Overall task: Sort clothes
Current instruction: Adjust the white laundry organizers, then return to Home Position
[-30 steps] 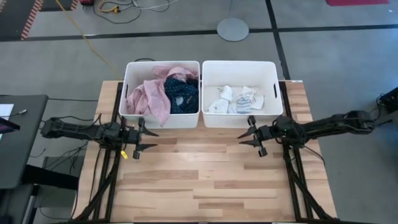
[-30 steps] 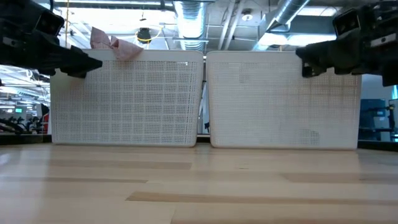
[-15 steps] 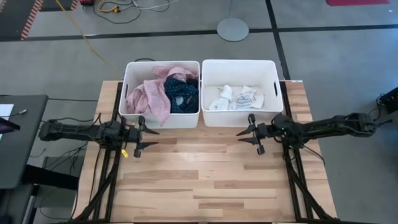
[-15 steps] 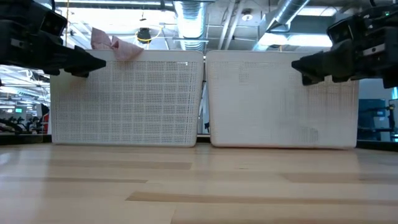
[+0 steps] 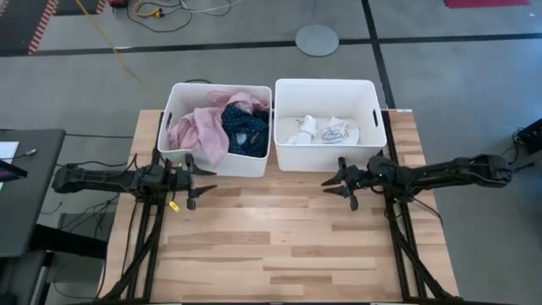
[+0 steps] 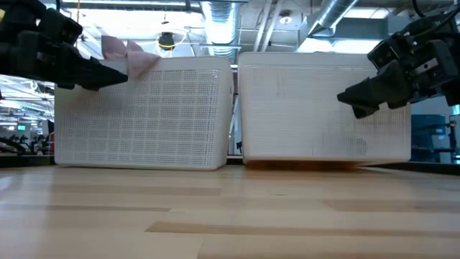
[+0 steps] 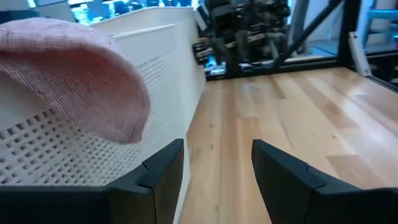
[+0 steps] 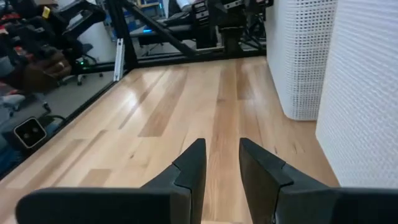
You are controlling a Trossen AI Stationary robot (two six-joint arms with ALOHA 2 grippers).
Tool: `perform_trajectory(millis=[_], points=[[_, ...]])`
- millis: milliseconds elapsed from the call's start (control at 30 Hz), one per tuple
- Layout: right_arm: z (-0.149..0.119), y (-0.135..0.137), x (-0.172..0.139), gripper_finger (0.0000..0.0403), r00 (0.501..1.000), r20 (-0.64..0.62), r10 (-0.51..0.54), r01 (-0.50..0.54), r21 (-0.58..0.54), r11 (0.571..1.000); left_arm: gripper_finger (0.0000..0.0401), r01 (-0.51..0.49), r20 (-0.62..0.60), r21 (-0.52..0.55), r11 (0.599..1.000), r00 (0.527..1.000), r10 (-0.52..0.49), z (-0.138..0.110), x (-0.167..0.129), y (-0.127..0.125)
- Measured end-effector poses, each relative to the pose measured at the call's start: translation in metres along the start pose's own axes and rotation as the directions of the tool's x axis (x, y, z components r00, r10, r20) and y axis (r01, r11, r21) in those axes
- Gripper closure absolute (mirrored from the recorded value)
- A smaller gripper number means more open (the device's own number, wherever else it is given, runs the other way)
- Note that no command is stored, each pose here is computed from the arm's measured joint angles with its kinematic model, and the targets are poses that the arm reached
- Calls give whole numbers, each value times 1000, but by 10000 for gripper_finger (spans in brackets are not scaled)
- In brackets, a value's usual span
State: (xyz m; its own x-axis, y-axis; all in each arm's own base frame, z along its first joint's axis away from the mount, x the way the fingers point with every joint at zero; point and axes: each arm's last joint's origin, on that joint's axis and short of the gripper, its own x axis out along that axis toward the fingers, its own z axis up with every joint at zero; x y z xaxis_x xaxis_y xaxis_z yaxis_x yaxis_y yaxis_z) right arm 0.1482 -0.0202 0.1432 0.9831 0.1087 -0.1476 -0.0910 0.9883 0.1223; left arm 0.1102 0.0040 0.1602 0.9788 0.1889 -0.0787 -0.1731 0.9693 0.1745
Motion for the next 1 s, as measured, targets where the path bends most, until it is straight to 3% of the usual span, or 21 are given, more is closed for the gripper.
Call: perform_trajectory(millis=[133,400,1000], points=[[0,0,0,291,1000,-1,0,0,-3,1000,216,-10,-19,16,1000,1000,10,-2,0,0],[-1,0,0,291,1000,-12,2,-2,-2,1000,216,104,-52,125,987,994,-98,-6,0,-3],[-1,0,0,291,1000,-13,5,-5,-2,1000,216,135,-72,110,985,989,-127,-8,-1,-4]])
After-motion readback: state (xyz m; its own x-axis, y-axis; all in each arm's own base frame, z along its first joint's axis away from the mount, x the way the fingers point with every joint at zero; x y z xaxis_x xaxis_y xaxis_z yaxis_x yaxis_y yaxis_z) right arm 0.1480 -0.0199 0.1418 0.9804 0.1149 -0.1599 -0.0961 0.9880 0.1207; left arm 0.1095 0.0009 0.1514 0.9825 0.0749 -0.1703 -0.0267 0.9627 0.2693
